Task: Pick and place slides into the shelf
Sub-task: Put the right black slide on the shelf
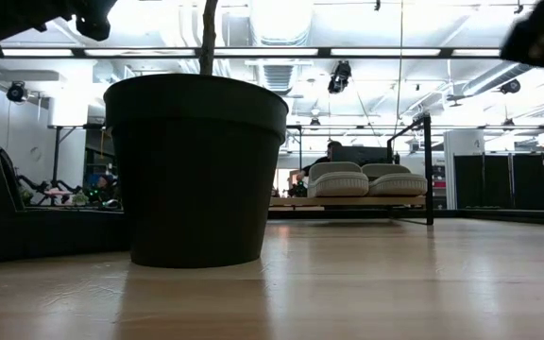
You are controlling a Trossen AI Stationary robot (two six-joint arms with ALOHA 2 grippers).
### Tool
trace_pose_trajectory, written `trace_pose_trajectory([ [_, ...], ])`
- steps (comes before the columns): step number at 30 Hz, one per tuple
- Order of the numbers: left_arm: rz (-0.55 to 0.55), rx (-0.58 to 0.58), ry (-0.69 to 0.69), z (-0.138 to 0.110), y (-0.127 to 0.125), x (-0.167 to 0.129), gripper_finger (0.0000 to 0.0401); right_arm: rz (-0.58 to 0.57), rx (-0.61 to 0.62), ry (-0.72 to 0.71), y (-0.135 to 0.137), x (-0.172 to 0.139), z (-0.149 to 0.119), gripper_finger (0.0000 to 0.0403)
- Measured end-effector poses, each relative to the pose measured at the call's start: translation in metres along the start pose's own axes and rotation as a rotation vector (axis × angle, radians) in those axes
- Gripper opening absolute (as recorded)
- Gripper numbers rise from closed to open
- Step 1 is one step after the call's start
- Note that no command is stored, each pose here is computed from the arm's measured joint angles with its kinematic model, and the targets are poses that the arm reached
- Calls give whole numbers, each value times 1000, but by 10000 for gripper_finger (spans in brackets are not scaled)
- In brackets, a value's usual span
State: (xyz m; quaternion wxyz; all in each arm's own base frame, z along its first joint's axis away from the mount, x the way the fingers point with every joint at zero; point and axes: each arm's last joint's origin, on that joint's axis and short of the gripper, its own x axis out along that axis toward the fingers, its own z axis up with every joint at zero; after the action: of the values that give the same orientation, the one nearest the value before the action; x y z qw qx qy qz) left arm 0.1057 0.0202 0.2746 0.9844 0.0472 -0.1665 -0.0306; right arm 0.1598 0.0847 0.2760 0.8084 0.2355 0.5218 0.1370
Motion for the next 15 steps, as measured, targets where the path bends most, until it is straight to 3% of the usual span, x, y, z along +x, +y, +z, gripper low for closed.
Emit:
trace_pose_trajectory([
  [8, 1, 22, -5, 1, 0, -1, 255, -22, 177, 147, -8, 30, -31, 175],
  [15, 2, 20, -3, 1, 0, -1, 255, 67, 162, 102, -13, 54, -41, 182],
])
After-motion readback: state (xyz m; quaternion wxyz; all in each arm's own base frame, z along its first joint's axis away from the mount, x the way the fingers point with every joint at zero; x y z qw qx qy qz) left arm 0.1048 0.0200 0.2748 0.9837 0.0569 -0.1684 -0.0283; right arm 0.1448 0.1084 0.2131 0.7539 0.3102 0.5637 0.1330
